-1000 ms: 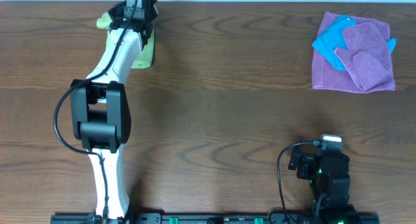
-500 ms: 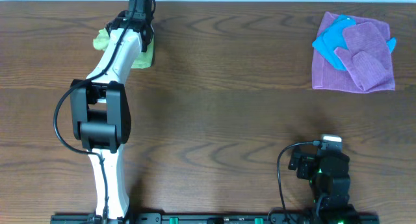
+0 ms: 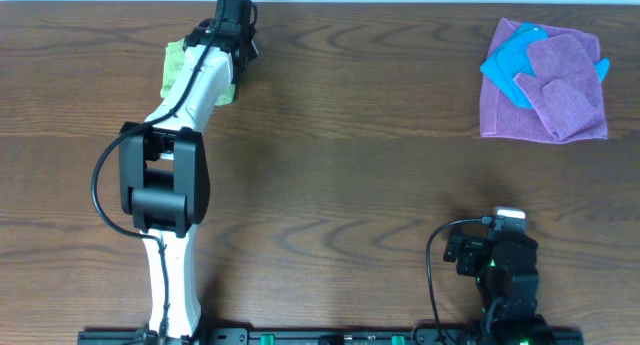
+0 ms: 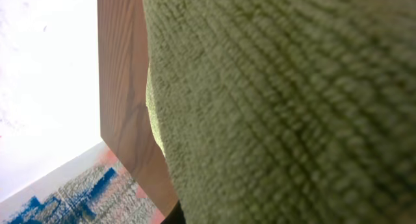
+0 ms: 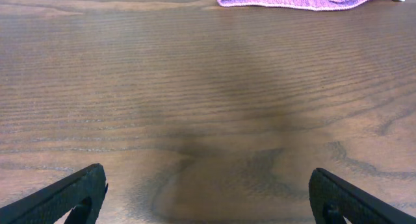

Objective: Fold the cloth

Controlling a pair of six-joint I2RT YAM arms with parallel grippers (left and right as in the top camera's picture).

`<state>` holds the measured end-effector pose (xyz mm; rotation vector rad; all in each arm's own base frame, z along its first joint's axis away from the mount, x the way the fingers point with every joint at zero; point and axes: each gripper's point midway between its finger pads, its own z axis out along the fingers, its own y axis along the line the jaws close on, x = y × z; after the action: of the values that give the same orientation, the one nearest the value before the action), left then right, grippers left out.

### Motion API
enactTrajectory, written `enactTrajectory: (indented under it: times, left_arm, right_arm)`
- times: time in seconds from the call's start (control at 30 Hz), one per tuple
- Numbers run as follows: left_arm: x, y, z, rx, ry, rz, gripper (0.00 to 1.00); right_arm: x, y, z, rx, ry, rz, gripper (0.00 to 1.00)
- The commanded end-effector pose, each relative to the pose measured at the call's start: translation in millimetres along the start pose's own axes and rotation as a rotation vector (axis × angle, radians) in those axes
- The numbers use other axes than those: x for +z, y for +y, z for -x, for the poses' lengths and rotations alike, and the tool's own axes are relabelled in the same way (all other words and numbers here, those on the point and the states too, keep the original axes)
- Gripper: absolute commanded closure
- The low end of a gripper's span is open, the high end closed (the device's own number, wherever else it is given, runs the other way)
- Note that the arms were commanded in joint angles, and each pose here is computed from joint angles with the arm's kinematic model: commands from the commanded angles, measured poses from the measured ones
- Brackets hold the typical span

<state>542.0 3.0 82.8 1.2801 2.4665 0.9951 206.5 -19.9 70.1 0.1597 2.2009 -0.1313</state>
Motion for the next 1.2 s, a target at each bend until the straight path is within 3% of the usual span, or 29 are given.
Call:
enactTrajectory:
  times: [0.0,0.27,0.3,0.33,0.37,0.4,0.73,0.87,0.97,1.03,1.1,1.17]
  left_arm:
    - [3.5,-5.3,-3.2,-0.013,0.002,-0.026,0.94]
    - [5.7,-7.8,-12.3,-0.003,0.030,-0.043,0.94]
    - [5.8,-6.6,-13.9,-0.003,0.038,-0.037,0.85]
    - [5.7,-5.1,-16.0,-0.003,0.051,-0.028,0.65]
    - [5.5,-3.0,-19.7,0.000,0.071,-0.015,0.25]
    - [5.4,-1.1,-22.1,0.000,0.085,-0.004,0.05]
    - [-1.2,24.2,-49.7,0.087,0.260,0.130,0.05]
    - [-19.6,60.4,-42.8,-0.037,0.265,0.305,0.05]
    - [-51.4,76.7,-30.3,-0.097,0.191,0.362,0.05]
    - [-79.8,89.6,-28.6,-0.220,0.118,0.395,0.05]
    - [-108.8,98.1,-32.7,-0.398,0.017,0.384,0.05]
    - [-139.9,91.3,-34.7,-0.544,-0.134,0.254,0.05]
  right_arm:
    - [0.6,1.3,-1.7,0.006,0.000,0.004,0.01]
    - [0.6,1.3,-1.7,0.006,0.000,0.004,0.01]
    - [0.6,1.3,-1.7,0.006,0.000,0.004,0.01]
    - [0.6,1.3,-1.7,0.006,0.000,0.004,0.01]
    - [0.6,1.3,-1.7,0.006,0.000,0.004,0.01]
    - [0.6,1.3,-1.7,0.006,0.000,0.004,0.01]
    - [0.6,1.3,-1.7,0.006,0.000,0.004,0.01]
    - [0.6,1.3,-1.7,0.005,0.000,0.004,0.01]
    - [0.6,1.3,-1.7,0.006,0.000,0.004,0.01]
    - [0.6,1.3,-1.7,0.006,0.000,0.004,0.01]
    - [0.6,1.3,-1.7,0.006,0.000,0.004,0.01]
    - [0.6,1.3,-1.7,0.006,0.000,0.004,0.01]
